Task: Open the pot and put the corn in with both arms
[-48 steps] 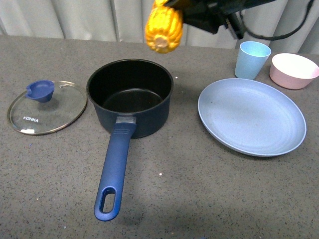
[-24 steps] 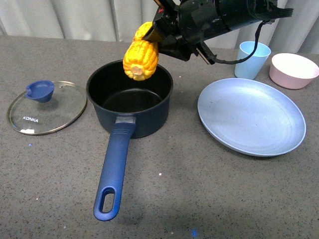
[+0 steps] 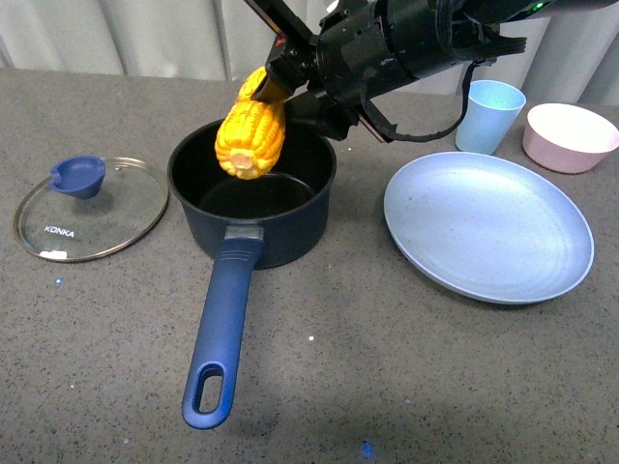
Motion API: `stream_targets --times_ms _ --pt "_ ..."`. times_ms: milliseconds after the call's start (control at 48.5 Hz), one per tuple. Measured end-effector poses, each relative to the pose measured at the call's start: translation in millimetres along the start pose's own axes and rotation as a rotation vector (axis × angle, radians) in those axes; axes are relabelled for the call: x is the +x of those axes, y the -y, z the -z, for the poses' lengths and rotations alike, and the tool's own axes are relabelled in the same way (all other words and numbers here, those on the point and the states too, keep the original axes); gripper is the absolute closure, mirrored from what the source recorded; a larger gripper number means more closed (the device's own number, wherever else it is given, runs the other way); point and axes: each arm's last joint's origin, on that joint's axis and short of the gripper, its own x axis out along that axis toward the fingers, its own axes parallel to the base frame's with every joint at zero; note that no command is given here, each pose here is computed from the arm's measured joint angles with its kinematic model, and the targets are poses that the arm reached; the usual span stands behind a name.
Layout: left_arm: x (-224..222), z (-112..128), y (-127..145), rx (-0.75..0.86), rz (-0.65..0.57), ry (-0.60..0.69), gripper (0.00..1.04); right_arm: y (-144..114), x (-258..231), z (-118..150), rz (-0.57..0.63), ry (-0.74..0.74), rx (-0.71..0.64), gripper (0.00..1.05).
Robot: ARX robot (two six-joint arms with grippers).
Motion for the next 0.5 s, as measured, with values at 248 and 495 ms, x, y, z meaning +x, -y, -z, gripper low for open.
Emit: stream_targets --times_ms 248,495 --pt "0.0 0.1 0.0 0.000 0.000 0.000 0.06 2.1 3.6 1.0 0.012 -0.007 0.005 0.34" --pt "0.0 0.1 0.0 0.000 0.000 0.000 0.06 3.3 0.8 -0.4 0.032 0.030 -0.004 0.08"
